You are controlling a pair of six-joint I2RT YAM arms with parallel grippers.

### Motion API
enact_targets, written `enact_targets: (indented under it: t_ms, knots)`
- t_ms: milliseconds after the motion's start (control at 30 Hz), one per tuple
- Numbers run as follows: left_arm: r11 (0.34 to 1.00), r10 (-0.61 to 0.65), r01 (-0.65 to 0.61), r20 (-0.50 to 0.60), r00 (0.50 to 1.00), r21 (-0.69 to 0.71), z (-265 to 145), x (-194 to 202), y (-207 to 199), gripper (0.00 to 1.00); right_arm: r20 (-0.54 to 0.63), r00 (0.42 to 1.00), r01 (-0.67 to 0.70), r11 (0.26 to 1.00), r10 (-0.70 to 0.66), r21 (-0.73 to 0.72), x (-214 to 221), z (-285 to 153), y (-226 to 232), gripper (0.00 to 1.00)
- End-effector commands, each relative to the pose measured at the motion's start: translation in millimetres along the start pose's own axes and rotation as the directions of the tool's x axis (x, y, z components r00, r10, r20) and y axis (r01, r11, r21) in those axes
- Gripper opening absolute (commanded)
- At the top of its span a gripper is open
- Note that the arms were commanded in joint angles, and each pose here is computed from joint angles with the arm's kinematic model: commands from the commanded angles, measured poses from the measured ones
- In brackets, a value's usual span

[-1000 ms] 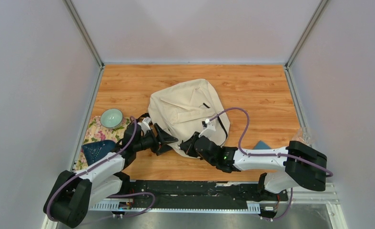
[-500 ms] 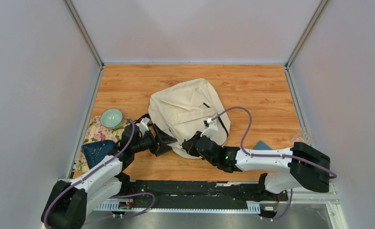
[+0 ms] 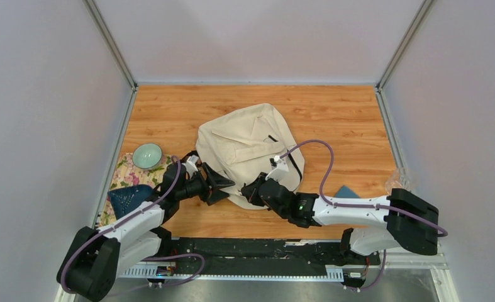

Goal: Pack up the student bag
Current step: Zip the student bag at the center of the board.

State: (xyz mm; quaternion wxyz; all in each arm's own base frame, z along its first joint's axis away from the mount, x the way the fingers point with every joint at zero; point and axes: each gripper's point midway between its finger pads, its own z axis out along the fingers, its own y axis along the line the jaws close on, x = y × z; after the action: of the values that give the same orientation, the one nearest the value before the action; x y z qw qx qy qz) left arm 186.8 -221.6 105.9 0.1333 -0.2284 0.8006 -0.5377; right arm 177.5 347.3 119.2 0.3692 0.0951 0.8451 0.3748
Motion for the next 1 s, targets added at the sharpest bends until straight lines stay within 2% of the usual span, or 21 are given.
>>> enact_targets:
  t_ms: [0, 33, 100, 133, 200, 233, 300, 433, 667, 967]
  knots:
    - [0.998, 0.022, -0.023, 0.014, 1.0, 0.053, 7, -8, -14, 0.68, 0.04, 0.999, -0.011, 0.998, 0.013, -0.062, -13, -6, 22, 0.0]
    - [0.998, 0.025, -0.025, 0.012, 1.0, 0.057, 9, -9, -14, 0.59, 0.029, 1.0, -0.01, 0.998, 0.012, -0.067, -10, -6, 23, 0.0]
    - [0.998, 0.025, -0.026, 0.016, 1.0, 0.055, 11, -10, -13, 0.49, 0.016, 1.0, -0.006, 0.998, 0.007, -0.068, -6, -5, 22, 0.0]
    - [0.998, 0.023, -0.024, 0.021, 1.0, 0.051, 13, -12, -11, 0.38, 0.011, 1.0, -0.007, 0.998, 0.008, -0.069, -4, -5, 21, 0.0]
    - [0.998, 0.026, -0.027, 0.026, 0.999, 0.05, 15, -14, -10, 0.28, 0.002, 1.0, -0.006, 0.998, 0.006, -0.067, 0, -5, 19, 0.0]
    - [0.999, 0.023, -0.024, 0.021, 1.0, 0.049, 17, -14, -9, 0.14, 0.001, 1.0, -0.007, 0.998, 0.007, -0.063, 1, -5, 18, 0.0]
    - [0.998, 0.021, -0.022, 0.015, 1.0, 0.051, 18, -15, -9, 0.0, -0.009, 1.0, -0.008, 0.998, 0.007, -0.054, 4, -5, 15, 0.0]
    - [0.998, 0.024, -0.025, 0.023, 0.999, 0.052, 19, -16, -8, 0.0, -0.007, 1.0, -0.009, 1.0, 0.009, 0.014, 7, -6, -6, 0.0]
    - [0.999, 0.019, -0.022, 0.072, 0.997, 0.045, 14, -26, -3, 0.0, -0.011, 1.0, -0.008, 0.999, 0.008, 0.039, 7, -22, -30, 0.0]
    - [0.997, 0.022, -0.028, 0.092, 0.996, 0.068, 10, -32, -8, 0.0, -0.051, 0.998, 0.026, 1.0, -0.026, 0.003, 15, -35, -26, 0.0]
